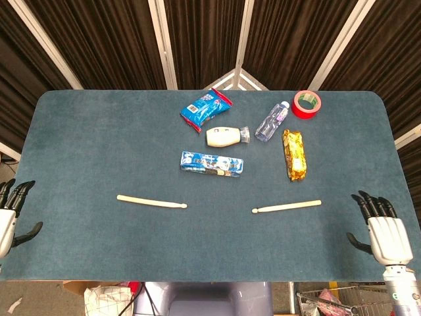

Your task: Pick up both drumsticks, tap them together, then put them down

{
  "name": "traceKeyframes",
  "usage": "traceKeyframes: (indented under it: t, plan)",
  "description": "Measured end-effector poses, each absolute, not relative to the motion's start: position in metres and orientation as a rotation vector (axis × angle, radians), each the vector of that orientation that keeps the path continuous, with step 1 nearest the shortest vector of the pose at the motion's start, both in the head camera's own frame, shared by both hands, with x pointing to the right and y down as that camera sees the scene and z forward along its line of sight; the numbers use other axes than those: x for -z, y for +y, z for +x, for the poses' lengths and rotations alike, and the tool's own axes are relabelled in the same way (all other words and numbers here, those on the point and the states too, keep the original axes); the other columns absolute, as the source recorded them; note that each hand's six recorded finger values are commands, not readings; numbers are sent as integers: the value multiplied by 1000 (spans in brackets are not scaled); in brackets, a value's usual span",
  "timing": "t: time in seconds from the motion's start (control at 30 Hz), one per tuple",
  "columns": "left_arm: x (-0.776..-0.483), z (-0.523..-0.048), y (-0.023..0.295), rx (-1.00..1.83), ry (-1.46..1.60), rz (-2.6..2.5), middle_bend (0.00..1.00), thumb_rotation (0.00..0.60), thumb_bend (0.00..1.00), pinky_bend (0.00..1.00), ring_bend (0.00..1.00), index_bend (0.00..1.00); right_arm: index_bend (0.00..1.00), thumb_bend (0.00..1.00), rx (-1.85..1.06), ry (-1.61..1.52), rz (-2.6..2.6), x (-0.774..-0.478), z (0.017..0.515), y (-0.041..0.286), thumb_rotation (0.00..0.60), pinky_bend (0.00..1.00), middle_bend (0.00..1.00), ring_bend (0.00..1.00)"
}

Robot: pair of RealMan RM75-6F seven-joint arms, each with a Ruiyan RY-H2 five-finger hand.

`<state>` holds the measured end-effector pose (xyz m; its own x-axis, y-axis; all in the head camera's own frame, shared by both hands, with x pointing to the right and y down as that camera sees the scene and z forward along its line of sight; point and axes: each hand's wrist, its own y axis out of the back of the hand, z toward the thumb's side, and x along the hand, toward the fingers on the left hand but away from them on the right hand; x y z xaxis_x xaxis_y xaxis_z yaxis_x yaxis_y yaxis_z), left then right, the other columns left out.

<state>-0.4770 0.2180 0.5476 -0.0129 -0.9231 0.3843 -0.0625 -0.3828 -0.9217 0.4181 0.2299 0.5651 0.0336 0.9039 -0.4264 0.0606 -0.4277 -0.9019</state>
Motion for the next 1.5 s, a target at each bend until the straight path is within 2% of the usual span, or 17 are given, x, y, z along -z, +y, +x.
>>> traceKeyframes:
  t: [0.13, 0.37, 0.63, 0.83, 1.27, 1.5]
  plan:
    - [-546, -478, 218, 1483, 1071, -1536, 133, 600, 350, 0, 0, 104, 210, 248, -1443, -987, -1621, -571, 405, 231, 600, 115, 229, 162]
    - [-542, -485, 217, 1484, 1101, -1529, 134, 600, 350, 0, 0, 104, 235, 248, -1408, -970, -1650, -579, 387, 227, 600, 116, 234, 164]
    - [-542, -486, 217, 1486, 1102, -1529, 135, 600, 350, 0, 0, 104, 337, 249, -1399, -922, -1661, -589, 373, 224, 600, 115, 289, 185]
    - [-545, -482, 217, 1484, 1089, -1540, 135, 600, 350, 0, 0, 104, 396, 248, -1408, -804, -1683, -607, 358, 219, 600, 116, 340, 199]
    - [-546, -486, 215, 1498, 1103, -1525, 135, 600, 351, 0, 0, 104, 399, 248, -1477, -566, -1687, -657, 327, 193, 600, 101, 389, 210]
    - [-546, -487, 215, 1505, 1102, -1518, 135, 600, 351, 0, 0, 107, 399, 249, -1522, -505, -1660, -673, 325, 183, 600, 97, 398, 211]
